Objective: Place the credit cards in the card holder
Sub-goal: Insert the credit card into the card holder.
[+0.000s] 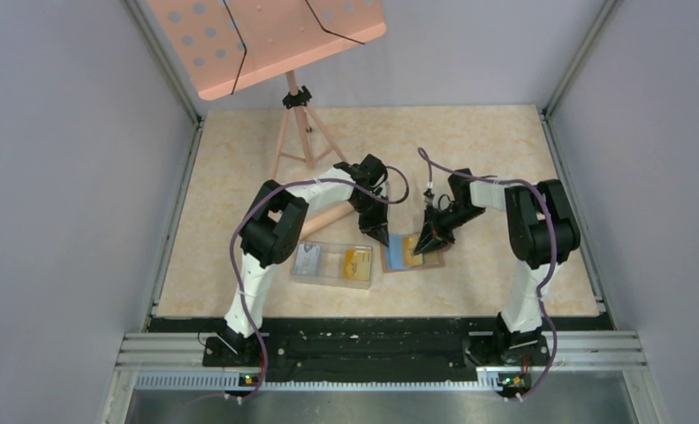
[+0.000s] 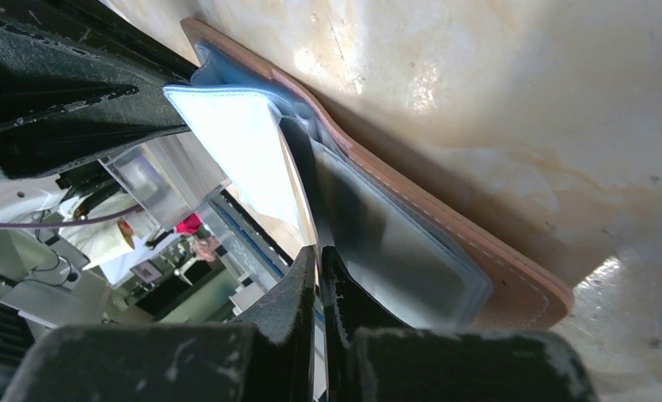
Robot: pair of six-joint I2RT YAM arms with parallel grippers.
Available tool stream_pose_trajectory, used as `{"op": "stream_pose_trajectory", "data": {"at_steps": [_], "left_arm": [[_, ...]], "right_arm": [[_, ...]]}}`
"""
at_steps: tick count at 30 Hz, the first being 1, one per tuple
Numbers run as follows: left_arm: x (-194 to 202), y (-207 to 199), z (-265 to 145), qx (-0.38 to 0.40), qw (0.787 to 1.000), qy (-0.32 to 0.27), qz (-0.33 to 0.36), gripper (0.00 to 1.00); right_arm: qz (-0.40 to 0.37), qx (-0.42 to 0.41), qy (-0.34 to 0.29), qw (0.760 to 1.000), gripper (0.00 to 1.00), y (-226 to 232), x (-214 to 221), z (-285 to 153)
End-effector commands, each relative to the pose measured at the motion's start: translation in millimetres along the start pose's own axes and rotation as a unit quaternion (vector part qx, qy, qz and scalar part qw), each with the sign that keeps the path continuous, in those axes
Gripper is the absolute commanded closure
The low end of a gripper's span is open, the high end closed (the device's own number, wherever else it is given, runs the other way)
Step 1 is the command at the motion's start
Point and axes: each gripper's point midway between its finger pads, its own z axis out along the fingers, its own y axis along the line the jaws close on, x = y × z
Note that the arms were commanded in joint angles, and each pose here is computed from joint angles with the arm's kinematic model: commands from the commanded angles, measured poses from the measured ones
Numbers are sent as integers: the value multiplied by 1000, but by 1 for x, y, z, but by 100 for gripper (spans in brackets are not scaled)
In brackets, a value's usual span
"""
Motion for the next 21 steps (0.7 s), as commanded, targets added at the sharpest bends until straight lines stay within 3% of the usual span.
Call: {"op": "stream_pose_trajectory", "data": {"at_steps": [1,6,17,21], "left_arm": [[-16,17,10,-36,999,-24,14,100],[-16,17,10,-36,999,-23,14,100],[-13,19,7,-40,999,-24,13,100],[-13,19,7,-42,999,-24,13,100]], "right_arm": [[-16,13,13,1000,100,-10,5,15],[-29,32,23,999,99,-8,8,23],[-27,181,-31,983,64,-20,-3,-12],[-24,207,-39,977,56,-22,-4,-17]]}}
